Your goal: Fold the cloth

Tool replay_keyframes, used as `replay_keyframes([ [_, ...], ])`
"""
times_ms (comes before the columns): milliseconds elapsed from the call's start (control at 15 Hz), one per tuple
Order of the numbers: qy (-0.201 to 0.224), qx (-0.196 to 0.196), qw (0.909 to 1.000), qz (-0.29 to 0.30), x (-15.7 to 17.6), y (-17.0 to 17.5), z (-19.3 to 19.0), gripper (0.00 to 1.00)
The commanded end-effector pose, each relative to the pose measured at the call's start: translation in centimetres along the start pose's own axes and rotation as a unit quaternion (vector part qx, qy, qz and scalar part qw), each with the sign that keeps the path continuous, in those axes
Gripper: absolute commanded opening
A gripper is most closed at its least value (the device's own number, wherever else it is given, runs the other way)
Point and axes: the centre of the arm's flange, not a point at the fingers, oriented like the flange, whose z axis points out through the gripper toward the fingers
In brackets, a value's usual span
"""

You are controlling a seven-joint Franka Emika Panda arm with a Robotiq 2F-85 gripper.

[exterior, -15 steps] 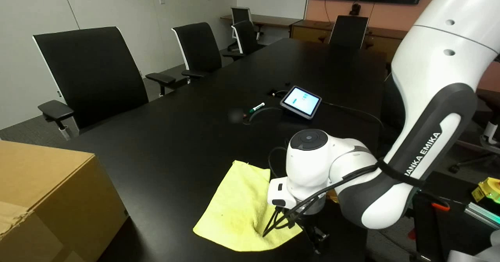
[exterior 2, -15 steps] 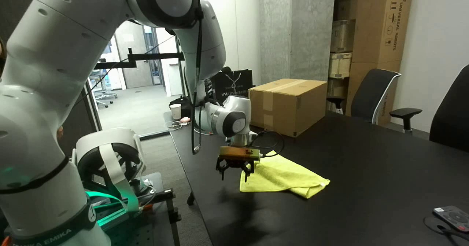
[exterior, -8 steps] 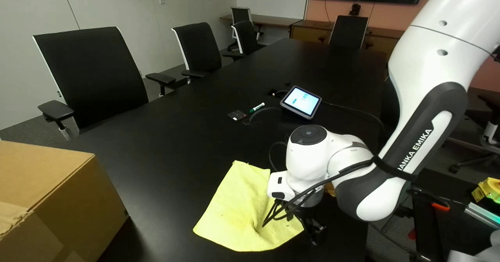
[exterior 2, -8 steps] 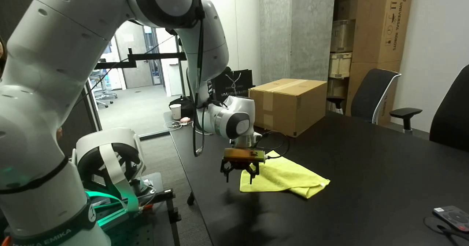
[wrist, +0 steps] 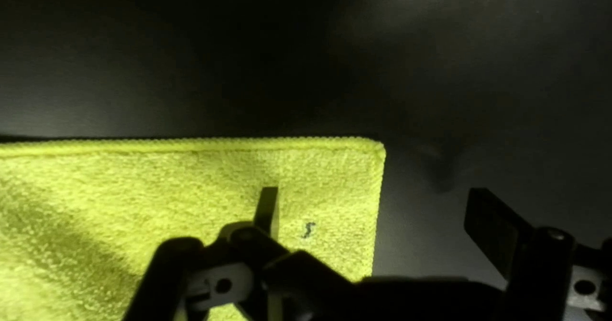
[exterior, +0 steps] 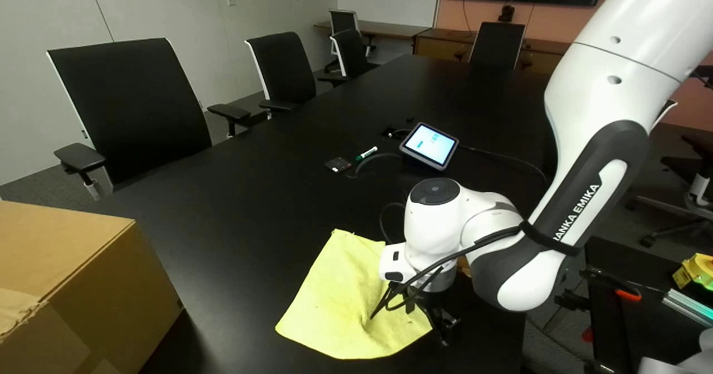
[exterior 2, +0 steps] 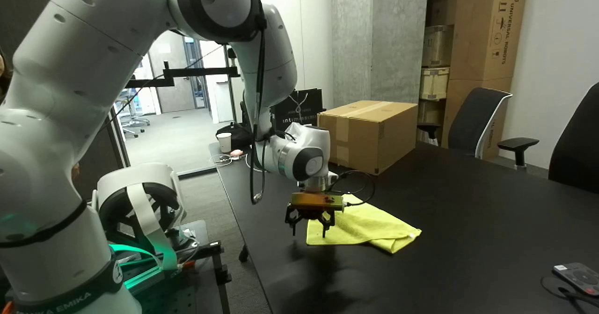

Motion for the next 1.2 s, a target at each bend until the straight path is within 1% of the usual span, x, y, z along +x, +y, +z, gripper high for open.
replay_keyframes([
  [0,0.010,-0.004,0.9998,-0.016,0.6,0.6,1.0,1.00],
  [267,0.009,-0.004,0.9998,-0.016,0.7,0.4,1.3,1.00],
  [400,0.008,-0.005,0.9999,-0.013,0.6,0.5,1.2,0.93],
  [467,0.008,-0.006,0.9999,-0.013,0.6,0.5,1.2,0.85],
  [533,0.008,-0.006,0.9999,-0.012,0.6,0.5,1.1,0.71],
  [600,0.009,-0.008,0.9999,-0.012,0.7,0.6,1.0,0.61],
  [733,0.009,-0.010,0.9998,-0.013,0.7,0.6,0.8,0.44],
  [1000,0.008,-0.011,0.9998,-0.013,0.9,0.5,0.5,0.16],
  [1067,0.007,-0.010,0.9998,-0.014,1.0,0.4,0.4,0.11],
  [1133,0.006,-0.010,0.9998,-0.014,1.0,0.3,0.2,0.09],
])
